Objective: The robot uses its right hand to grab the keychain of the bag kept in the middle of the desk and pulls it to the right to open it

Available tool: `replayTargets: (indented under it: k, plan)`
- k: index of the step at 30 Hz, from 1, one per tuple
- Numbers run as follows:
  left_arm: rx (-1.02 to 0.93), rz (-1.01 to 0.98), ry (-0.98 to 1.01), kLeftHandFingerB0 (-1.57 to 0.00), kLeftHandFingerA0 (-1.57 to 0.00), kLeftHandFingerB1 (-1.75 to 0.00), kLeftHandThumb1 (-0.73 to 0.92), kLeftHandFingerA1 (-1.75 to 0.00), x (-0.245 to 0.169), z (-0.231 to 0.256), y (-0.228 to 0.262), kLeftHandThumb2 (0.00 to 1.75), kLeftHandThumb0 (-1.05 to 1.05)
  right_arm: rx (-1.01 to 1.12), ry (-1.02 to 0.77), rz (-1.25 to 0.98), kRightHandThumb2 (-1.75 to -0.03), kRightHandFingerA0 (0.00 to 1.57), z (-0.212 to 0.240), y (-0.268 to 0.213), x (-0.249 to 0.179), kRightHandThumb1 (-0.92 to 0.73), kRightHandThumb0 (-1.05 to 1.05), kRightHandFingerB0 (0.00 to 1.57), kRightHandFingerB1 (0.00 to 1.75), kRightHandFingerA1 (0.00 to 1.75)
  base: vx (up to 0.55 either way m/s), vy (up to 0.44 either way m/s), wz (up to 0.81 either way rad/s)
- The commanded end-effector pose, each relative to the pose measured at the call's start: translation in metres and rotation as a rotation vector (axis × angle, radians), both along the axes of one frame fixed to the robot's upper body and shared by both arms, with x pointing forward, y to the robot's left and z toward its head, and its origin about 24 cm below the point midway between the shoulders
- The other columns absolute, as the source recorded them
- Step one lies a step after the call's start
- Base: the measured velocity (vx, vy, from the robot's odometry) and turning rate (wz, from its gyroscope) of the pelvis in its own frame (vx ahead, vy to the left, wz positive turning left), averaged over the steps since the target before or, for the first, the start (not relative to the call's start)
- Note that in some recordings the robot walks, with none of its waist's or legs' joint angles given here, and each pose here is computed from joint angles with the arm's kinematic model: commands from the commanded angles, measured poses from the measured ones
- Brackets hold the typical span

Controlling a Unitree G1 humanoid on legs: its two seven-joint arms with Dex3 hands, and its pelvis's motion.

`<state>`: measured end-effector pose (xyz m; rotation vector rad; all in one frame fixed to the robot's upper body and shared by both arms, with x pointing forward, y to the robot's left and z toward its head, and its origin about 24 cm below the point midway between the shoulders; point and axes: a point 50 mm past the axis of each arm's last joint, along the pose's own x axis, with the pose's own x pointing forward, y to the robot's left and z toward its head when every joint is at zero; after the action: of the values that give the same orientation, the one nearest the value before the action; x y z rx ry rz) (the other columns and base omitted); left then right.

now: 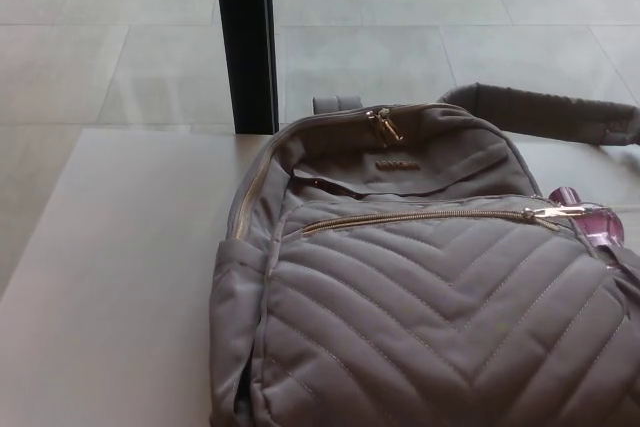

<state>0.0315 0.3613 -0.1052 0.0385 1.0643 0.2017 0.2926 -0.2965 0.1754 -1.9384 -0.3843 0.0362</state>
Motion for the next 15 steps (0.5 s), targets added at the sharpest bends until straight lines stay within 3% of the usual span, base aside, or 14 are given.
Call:
replayTargets:
  k: [1,2,3,4,5,6,7,8,9,15]
  plan:
    - [-0.017,0.034,-0.001,-0.44,-0.53,-0.43,0.88,-0.51,-0.004,0.001,0.003,0.66,-0.86,-0.048,0.041,-0.095,-0.96,1.11,-0.013,-0.024,-0.009,-0.50,-0.31,0.73,1.37,1.69,0.00,0.000,0.00]
    - [-0.018,0.051,0.005,-0.44,-0.53,-0.43,0.88,-0.51,-0.004,0.001,0.003,0.66,-0.86,-0.063,0.040,-0.102,-0.96,1.11,-0.016,-0.027,-0.010,-0.50,-0.31,0.73,1.37,1.69,0.00,0.000,0.00]
    - [-0.020,0.046,0.001,-0.43,-0.53,-0.43,0.89,-0.50,-0.004,0.001,0.003,0.67,-0.85,-0.071,0.041,-0.115,-0.90,0.91,-0.020,-0.030,-0.011,-0.52,-0.30,0.76,1.48,1.75,0.00,0.000,0.00]
    - [-0.017,0.029,0.001,-0.41,-0.51,-0.42,0.91,-0.49,-0.003,0.001,0.003,0.68,-0.85,-0.080,0.042,-0.124,-0.93,0.91,-0.024,-0.033,-0.013,-0.52,-0.29,0.77,1.48,1.75,0.00,0.000,0.00]
    - [-0.017,0.024,-0.004,-0.41,-0.52,-0.43,0.91,-0.51,-0.002,0.002,0.003,0.67,-0.85,-0.078,0.083,-0.155,-0.94,1.11,-0.033,-0.039,-0.017,-0.53,-0.25,0.73,1.39,1.70,0.00,0.000,0.00]
    - [-0.017,0.024,-0.004,-0.41,-0.52,-0.43,0.91,-0.51,-0.002,0.002,0.003,0.67,-0.85,-0.079,0.082,-0.155,-0.94,1.11,-0.034,-0.039,-0.017,-0.53,-0.25,0.73,1.39,1.70,0.00,0.000,0.00]
    - [-0.020,0.027,-0.005,-0.37,-0.49,-0.48,0.75,-0.55,-0.002,0.002,0.003,0.84,-0.90,-0.092,0.092,-0.167,-0.86,0.89,-0.037,-0.041,-0.019,-0.50,-0.26,0.75,1.49,1.75,0.00,0.000,0.00]
    - [-0.023,0.025,-0.002,-0.35,-0.44,-0.54,0.71,-0.59,-0.002,0.002,0.003,1.08,-0.82,-0.093,0.096,-0.165,-0.84,0.89,-0.041,-0.043,-0.021,-0.50,-0.26,0.75,1.47,1.75,0.00,0.000,0.00]
    - [-0.012,0.022,0.001,-0.44,-0.54,-0.43,0.91,-0.50,-0.002,0.002,0.003,0.67,-0.84,-0.083,0.103,-0.166,-0.89,0.89,-0.047,-0.045,-0.023,-0.50,-0.27,0.75,1.46,1.75,0.00,0.000,0.00]
    - [-0.004,0.028,0.006,-0.43,-0.53,-0.43,0.90,-0.49,-0.002,0.001,0.003,0.67,-0.84,-0.002,0.062,-0.120,-0.93,0.84,-0.056,-0.042,-0.026,-0.41,-0.21,0.70,1.56,1.75,0.00,0.000,0.00]
